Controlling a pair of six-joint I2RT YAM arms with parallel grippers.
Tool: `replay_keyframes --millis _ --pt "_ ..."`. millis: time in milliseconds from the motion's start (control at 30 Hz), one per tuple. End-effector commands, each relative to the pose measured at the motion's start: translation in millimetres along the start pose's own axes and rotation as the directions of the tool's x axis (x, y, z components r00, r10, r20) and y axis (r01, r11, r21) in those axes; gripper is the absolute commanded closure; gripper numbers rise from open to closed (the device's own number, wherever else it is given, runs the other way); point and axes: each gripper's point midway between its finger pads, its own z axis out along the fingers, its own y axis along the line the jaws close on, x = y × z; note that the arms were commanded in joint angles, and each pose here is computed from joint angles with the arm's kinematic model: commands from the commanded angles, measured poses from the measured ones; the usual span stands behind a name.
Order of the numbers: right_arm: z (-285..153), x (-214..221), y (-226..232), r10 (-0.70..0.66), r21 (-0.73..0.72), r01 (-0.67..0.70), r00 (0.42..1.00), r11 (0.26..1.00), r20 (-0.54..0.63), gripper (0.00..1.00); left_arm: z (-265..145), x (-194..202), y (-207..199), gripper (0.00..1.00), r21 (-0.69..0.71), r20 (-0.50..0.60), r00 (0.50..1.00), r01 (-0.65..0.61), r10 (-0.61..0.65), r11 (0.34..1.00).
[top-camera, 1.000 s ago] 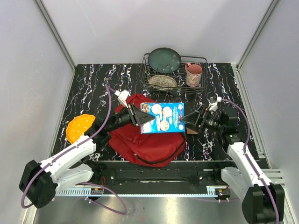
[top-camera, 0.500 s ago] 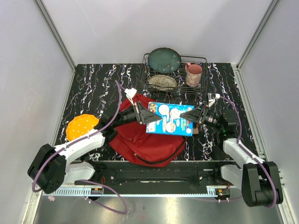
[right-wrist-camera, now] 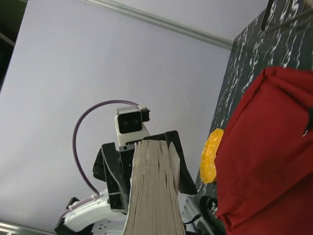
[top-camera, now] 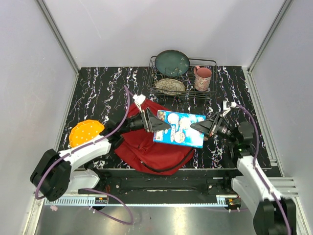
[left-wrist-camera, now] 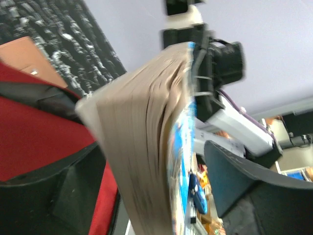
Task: Pack the student bag
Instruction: Pick up the book from the center of the board.
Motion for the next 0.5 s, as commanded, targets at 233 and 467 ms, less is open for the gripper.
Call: replay_keyframes --millis 233,467 --pt "-108.1 -62.4 -17.5 -0.437 0.723 -0.036 0.775 0.690 0.456 1.00 -47.3 -19.5 39.2 0.01 -0.520 0.015 0.947 -0.267 0.321 0.811" --pt "-186.9 -64.5 8.1 -0.554 0.714 -0.239 0.489 0.658 0.674 1.00 -14.7 28.1 24.5 0.01 -0.562 -0.292 0.800 -0.587 0.525 0.583"
